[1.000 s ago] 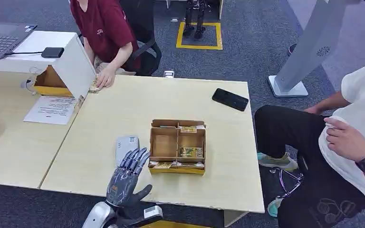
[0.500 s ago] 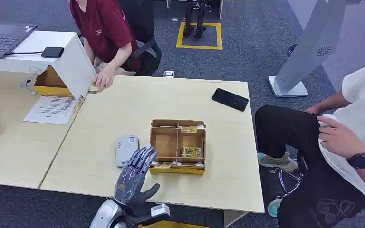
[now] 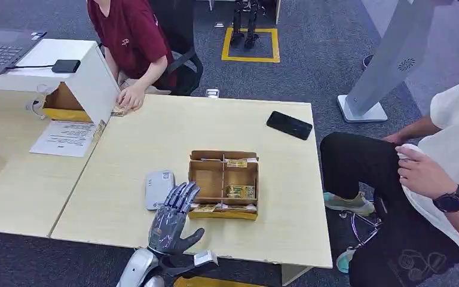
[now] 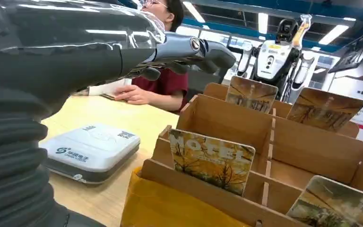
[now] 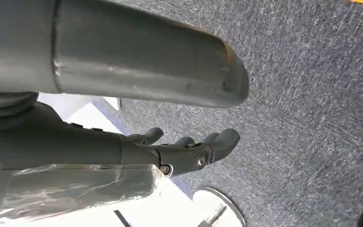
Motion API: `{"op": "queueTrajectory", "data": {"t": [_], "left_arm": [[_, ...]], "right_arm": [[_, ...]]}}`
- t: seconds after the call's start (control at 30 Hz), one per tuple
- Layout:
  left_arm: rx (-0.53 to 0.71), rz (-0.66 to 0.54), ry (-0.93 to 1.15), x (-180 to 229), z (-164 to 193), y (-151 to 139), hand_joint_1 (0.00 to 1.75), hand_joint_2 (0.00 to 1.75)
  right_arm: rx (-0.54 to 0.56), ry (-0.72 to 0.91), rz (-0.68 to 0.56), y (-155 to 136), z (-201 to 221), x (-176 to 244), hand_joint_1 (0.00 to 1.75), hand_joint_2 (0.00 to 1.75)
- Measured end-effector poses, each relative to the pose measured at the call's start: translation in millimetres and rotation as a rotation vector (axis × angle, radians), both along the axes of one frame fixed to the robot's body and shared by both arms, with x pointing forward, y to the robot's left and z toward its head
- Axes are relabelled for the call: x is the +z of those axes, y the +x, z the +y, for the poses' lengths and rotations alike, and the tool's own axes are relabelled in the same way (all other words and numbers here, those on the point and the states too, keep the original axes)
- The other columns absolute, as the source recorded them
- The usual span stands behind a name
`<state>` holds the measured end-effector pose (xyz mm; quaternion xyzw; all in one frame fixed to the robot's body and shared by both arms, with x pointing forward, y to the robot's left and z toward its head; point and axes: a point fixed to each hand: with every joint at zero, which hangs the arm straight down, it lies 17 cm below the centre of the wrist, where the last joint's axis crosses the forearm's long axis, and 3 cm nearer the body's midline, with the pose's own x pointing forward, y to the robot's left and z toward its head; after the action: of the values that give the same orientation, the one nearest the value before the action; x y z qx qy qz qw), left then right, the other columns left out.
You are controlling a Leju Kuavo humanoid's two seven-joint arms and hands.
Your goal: Pass the card to the sensor for recognition and then transmit it.
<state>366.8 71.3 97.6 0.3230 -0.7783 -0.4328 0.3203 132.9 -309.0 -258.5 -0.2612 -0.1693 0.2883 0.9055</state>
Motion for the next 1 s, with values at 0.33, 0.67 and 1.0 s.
{"op": "queueTrajectory", "data": {"t": [0.33,0.67,1.0], "left_arm": [[-0.013,0.007,-0.016,-0.2,-5.0,2.3,0.00,1.75],[-0.014,0.021,-0.042,-1.4,-5.8,3.5,1.75,1.75],[0.007,0.023,-0.063,1.6,-1.3,9.4,1.75,1.75]], "right_arm": [[0.005,0.000,-0.001,0.6,0.3,0.1,0.00,0.00],[0.010,-0.002,-0.001,0.9,0.3,0.2,0.00,0.00],[0.011,-0.001,-0.002,1.0,0.7,0.2,0.00,0.00]]}}
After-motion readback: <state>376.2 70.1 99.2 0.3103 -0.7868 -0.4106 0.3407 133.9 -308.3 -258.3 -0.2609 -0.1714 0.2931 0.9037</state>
